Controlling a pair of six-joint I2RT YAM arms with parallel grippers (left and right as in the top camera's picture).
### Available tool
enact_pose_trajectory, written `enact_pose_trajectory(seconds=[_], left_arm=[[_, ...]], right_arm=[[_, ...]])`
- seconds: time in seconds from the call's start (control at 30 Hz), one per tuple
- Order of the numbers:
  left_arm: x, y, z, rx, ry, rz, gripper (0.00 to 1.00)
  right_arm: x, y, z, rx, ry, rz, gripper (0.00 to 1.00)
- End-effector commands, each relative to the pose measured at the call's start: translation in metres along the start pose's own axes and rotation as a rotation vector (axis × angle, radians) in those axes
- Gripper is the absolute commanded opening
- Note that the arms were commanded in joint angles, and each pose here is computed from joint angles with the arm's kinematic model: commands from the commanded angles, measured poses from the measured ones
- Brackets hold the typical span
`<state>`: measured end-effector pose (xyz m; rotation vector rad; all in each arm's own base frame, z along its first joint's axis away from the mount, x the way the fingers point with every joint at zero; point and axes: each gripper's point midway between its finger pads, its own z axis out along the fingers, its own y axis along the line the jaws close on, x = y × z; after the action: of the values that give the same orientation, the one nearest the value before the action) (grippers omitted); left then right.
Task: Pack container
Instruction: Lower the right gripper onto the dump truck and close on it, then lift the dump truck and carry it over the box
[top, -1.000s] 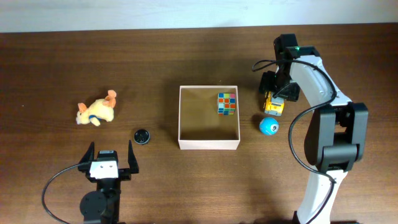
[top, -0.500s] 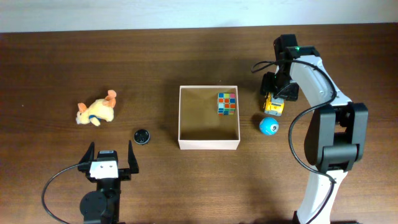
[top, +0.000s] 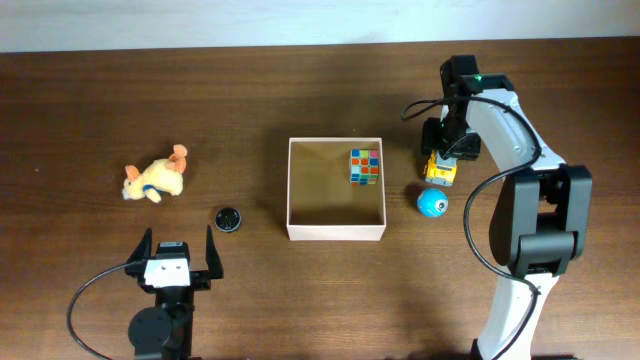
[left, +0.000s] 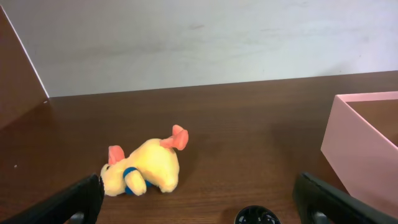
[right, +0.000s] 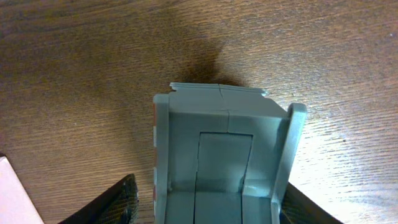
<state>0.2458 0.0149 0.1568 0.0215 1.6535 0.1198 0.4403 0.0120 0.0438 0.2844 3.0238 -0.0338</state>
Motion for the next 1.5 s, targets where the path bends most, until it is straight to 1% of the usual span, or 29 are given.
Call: enact_pose_trajectory(seconds=[0.0, 0.2, 0.5, 0.53, 0.6, 1.13, 1.47], left_arm=[[0.001, 0.000, 0.000, 0.000, 0.000, 0.019, 0.99], [0.001, 0.000, 0.000, 0.000, 0.000, 0.019, 0.99], [0.001, 0.000, 0.000, 0.000, 0.000, 0.019, 0.99], [0.001, 0.000, 0.000, 0.000, 0.000, 0.019, 0.99], [0.001, 0.000, 0.000, 0.000, 0.000, 0.019, 0.99], [0.001, 0.000, 0.000, 0.000, 0.000, 0.019, 0.99], [0.001, 0.000, 0.000, 0.000, 0.000, 0.019, 0.99]], right_arm=[[0.004, -0.001, 0.004, -0.002, 0.018, -0.008, 0.60], [0.004, -0.001, 0.004, -0.001, 0.018, -0.008, 0.52], [0.004, -0.001, 0.004, -0.001, 0.017, -0.008, 0.50], [0.004, -0.001, 0.004, -0.001, 0.017, -0.008, 0.46], [0.004, -0.001, 0.004, -0.001, 0.018, -0.008, 0.43], [0.000, 0.000, 0.001, -0.005, 0.002, -0.008, 0.43], [-0.020, 0.003, -0.031, -0.019, -0.063, -0.009, 0.43]])
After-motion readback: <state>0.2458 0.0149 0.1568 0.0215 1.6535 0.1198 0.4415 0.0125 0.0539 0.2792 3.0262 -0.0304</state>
